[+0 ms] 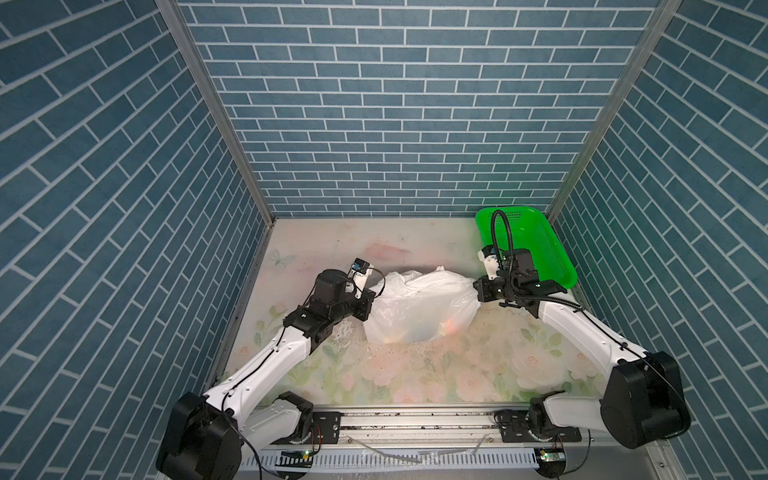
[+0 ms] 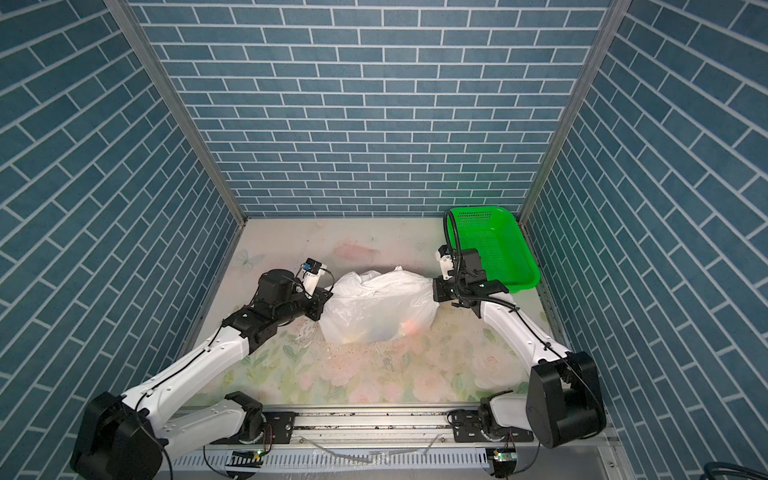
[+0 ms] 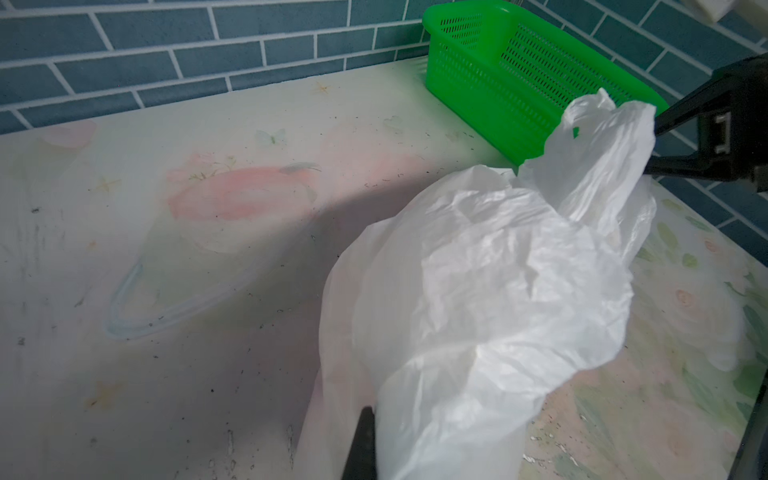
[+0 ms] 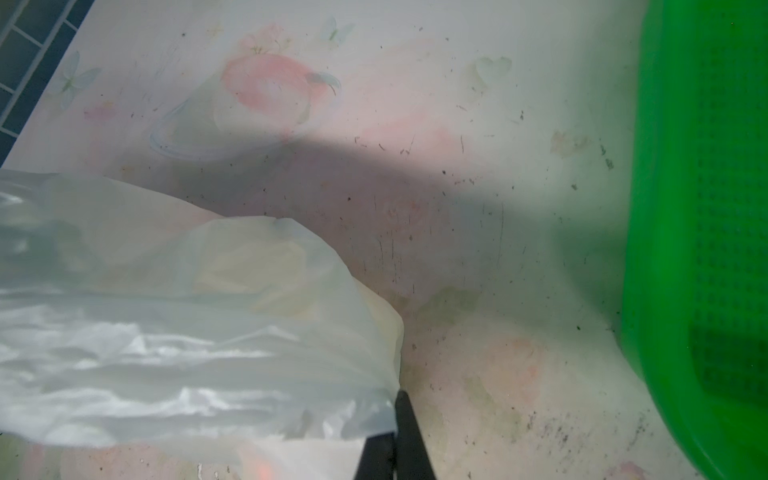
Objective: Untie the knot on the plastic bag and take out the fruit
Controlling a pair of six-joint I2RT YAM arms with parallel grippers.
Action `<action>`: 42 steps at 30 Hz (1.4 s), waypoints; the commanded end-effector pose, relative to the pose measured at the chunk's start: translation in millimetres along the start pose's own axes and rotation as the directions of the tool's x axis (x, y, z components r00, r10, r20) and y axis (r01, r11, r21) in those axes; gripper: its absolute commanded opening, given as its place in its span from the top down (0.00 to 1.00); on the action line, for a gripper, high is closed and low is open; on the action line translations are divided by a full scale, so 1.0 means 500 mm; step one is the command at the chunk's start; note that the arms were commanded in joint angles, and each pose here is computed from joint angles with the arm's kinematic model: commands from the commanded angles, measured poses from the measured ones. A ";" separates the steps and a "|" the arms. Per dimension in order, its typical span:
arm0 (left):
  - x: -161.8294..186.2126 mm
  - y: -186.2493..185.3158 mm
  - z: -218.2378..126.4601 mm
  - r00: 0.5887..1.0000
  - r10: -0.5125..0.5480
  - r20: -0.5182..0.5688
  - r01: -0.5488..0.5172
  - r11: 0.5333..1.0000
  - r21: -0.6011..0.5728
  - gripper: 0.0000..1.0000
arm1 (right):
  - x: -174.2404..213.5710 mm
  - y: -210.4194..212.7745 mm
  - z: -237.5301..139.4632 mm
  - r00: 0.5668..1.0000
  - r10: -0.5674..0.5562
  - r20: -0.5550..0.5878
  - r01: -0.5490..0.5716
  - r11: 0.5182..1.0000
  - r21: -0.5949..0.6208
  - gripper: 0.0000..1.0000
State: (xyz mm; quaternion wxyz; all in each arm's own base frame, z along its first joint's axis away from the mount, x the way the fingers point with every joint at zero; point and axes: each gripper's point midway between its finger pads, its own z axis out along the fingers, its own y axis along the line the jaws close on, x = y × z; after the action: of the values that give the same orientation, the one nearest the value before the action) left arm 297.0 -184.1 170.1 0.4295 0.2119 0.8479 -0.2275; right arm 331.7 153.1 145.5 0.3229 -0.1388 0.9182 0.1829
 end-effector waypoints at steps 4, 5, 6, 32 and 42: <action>-0.001 0.035 -0.003 0.998 -0.060 0.023 0.061 0.997 -0.041 1.00 | 0.016 -0.040 -0.011 0.998 0.061 -0.010 -0.060 0.996 0.061 0.98; -0.008 0.031 -0.002 0.998 -0.058 0.025 0.059 0.998 -0.029 1.00 | 0.008 -0.025 -0.019 1.000 0.030 0.005 -0.030 0.999 0.033 0.91; -0.017 0.026 -0.002 0.998 -0.055 0.028 0.055 0.998 -0.019 1.00 | -0.002 -0.008 -0.032 1.000 -0.010 0.028 0.010 1.000 0.007 0.78; -0.113 -0.035 -0.020 0.993 0.077 0.084 -0.080 0.996 0.036 1.00 | -0.173 0.215 0.006 0.892 -0.419 0.172 0.441 0.890 -0.117 0.39; -0.098 -0.025 -0.020 0.994 0.083 0.065 -0.084 0.996 0.009 1.00 | -0.188 0.219 -0.006 0.894 -0.400 0.202 0.429 0.894 -0.128 0.89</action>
State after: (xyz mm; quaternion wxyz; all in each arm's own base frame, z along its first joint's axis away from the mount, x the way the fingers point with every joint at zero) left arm 312.1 -198.5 211.0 0.4553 0.2368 0.8270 -0.2295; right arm 353.6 258.4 194.7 0.3745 -0.3419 0.8414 0.1869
